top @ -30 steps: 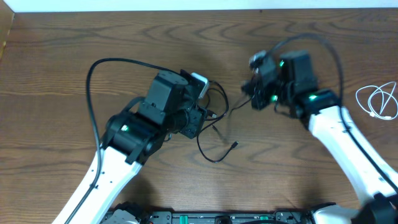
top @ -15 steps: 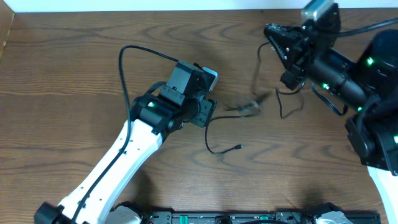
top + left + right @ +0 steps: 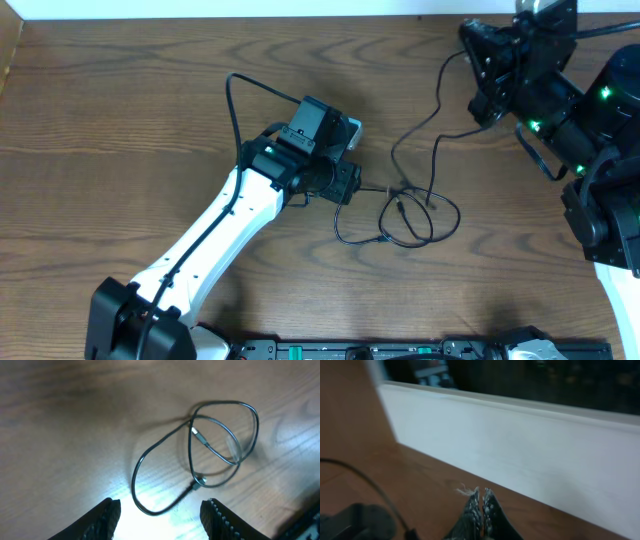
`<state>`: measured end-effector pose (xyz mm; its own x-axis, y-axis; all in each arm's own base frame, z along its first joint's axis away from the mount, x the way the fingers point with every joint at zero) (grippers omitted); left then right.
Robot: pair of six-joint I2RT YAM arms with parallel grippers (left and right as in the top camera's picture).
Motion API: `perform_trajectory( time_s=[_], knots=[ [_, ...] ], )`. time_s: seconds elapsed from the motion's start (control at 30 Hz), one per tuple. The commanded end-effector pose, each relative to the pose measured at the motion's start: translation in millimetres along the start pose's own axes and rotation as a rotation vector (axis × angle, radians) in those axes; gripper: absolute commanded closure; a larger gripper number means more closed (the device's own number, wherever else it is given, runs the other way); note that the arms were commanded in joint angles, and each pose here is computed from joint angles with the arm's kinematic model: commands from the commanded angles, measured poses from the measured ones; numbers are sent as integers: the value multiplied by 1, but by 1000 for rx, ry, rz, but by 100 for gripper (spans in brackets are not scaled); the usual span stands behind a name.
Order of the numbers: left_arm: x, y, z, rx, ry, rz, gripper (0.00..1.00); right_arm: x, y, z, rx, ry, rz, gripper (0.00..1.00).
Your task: Untangle cables
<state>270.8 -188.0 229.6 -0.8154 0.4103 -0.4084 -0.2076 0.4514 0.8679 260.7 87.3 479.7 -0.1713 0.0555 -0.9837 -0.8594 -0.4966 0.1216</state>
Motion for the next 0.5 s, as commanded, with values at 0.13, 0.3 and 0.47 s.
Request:
perform_trajectory(
  time_s=[0.13, 0.3, 0.47],
  knots=[
    [-1, 2, -3, 36, 13, 18, 44, 17, -8, -52, 423, 42, 96, 99],
    [-1, 2, -3, 36, 15, 22, 44, 43, -17, -107, 683, 37, 244, 99],
    [1, 2, -3, 34, 18, 32, 44, 56, -9, -168, 853, -22, 286, 99]
  ],
)
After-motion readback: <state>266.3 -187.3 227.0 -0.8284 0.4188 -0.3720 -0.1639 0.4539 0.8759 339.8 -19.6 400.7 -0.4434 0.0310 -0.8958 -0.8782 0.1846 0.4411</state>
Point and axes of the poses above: each gripper's point midway between its finger pads, its own y axis back along the fingers, its own z axis along the line the jaws close on, x = y × z, the point moved 10 cm from there along y, back along the fingers, and after that the axes turned 4 degrees about -y, right-handed, at the moved point
